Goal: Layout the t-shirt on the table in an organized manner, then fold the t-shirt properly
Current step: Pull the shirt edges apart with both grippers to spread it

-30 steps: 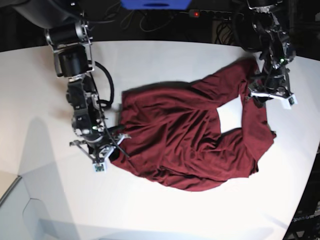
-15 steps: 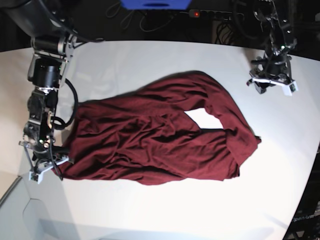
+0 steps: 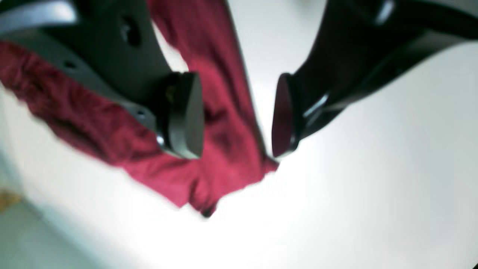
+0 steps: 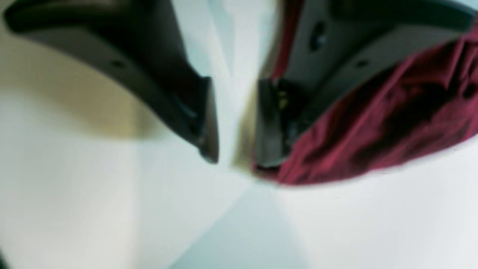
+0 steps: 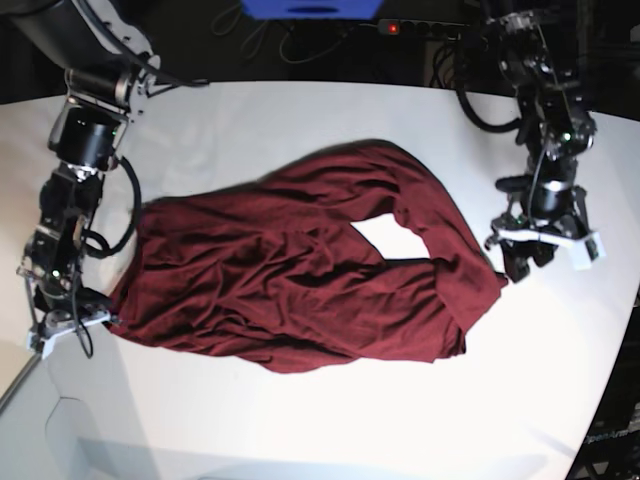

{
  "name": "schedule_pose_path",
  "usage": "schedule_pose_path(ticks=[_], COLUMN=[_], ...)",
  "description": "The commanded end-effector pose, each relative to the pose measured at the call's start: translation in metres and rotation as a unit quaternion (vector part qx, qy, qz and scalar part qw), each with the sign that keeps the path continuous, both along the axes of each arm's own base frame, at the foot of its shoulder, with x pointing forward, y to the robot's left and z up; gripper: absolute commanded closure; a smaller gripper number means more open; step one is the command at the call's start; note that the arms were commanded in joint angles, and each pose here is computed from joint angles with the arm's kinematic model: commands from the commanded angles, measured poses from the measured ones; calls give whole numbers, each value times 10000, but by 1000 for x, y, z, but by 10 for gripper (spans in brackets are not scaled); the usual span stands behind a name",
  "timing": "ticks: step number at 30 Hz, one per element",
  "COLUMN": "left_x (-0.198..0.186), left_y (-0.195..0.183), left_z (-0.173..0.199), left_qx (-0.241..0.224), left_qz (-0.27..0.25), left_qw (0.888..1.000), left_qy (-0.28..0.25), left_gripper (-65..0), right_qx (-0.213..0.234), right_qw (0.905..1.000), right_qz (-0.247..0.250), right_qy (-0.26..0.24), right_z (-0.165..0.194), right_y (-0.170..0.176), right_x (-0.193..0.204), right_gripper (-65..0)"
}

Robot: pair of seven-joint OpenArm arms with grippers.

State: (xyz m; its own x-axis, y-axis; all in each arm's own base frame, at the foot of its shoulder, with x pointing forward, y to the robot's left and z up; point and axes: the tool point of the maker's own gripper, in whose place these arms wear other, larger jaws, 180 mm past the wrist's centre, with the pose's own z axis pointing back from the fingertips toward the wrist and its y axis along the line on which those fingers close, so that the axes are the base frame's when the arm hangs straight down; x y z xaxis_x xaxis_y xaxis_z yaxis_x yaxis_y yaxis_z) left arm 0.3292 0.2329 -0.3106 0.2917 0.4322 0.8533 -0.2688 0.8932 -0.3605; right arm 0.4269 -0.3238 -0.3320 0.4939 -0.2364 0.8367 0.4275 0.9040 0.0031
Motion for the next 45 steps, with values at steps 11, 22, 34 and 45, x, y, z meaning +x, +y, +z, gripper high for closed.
schedule_pose_path(ticks=[11, 22, 34, 45], left_x=[106, 114, 108, 94], left_y=[-64, -70, -72, -68], left_z=[-24, -53, -66, -86], left_qx=[-491, 269, 463, 423], left_qz=[-744, -796, -846, -834], left_qw=[9958, 9935, 9906, 9882], left_qy=[213, 768, 970, 1210], left_gripper=[-288, -288, -285, 0], right_qx=[-513, -574, -574, -579], right_qw=[9964, 9962, 9962, 9962], right_qz=[267, 275, 298, 275], right_qy=[-624, -598, -589, -583], right_z=[41, 39, 38, 38], right_y=[22, 21, 22, 20], right_x=[-25, -33, -32, -33], right_gripper=[-274, -273, -273, -273])
